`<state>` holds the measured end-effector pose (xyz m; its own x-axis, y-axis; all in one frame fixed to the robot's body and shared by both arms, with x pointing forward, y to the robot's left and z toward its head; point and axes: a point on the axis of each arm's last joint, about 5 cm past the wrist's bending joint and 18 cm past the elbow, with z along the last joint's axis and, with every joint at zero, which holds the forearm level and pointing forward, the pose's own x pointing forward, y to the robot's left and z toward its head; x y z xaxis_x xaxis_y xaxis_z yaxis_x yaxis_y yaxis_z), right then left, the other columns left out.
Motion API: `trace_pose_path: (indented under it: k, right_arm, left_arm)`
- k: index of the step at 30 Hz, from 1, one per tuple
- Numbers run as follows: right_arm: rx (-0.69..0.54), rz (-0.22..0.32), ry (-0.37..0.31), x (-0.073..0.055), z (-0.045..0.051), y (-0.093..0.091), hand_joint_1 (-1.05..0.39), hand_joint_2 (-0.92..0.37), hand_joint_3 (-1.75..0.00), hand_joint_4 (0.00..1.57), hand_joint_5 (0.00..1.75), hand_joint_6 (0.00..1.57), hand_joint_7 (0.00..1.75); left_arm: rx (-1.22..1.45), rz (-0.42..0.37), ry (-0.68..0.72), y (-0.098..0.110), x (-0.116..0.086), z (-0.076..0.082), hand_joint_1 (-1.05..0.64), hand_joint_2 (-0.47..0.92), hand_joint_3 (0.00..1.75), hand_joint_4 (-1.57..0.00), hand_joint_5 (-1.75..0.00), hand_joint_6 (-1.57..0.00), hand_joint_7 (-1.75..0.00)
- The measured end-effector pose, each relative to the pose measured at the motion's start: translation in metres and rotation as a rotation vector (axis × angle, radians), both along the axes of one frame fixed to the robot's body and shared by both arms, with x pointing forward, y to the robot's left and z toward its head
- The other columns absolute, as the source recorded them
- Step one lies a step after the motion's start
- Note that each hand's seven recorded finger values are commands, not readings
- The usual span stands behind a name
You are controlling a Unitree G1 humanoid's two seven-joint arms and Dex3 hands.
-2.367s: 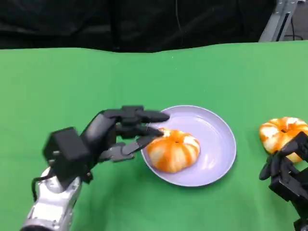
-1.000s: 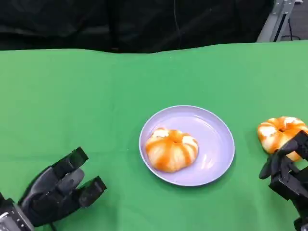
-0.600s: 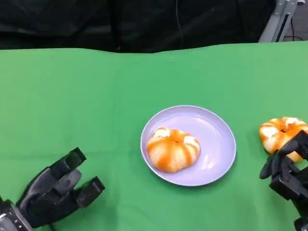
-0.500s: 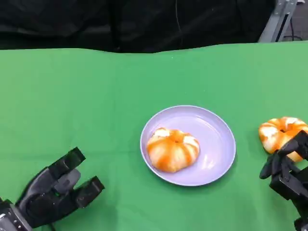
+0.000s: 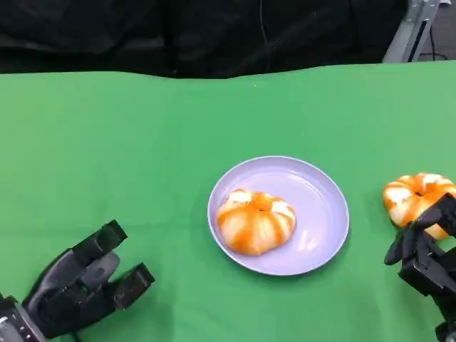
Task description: Grasp the bread from the table and place it into the plate.
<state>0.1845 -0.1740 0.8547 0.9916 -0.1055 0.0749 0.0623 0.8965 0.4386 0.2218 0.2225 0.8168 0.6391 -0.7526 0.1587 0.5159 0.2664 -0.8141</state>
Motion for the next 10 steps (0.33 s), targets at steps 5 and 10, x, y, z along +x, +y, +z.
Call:
trace_pose_path:
  k: [5,10]
  right_arm:
    - [0.002,-0.001,0.0,0.0,0.0,-0.0001,-0.06,-0.49,-1.34,0.89,1.75,0.75,1.63]
    - [0.003,-0.001,-0.001,0.0,0.0,-0.0002,-0.07,-0.49,-1.34,0.88,1.75,0.75,1.63]
  left_arm:
    - [-0.006,-0.006,0.007,-0.0009,0.0005,0.0002,-0.24,0.52,1.04,-0.83,-1.75,-0.84,-1.57]
    - [-0.016,-0.006,0.005,-0.0036,0.0008,-0.0004,-0.25,0.51,1.04,-0.83,-1.75,-0.83,-1.61]
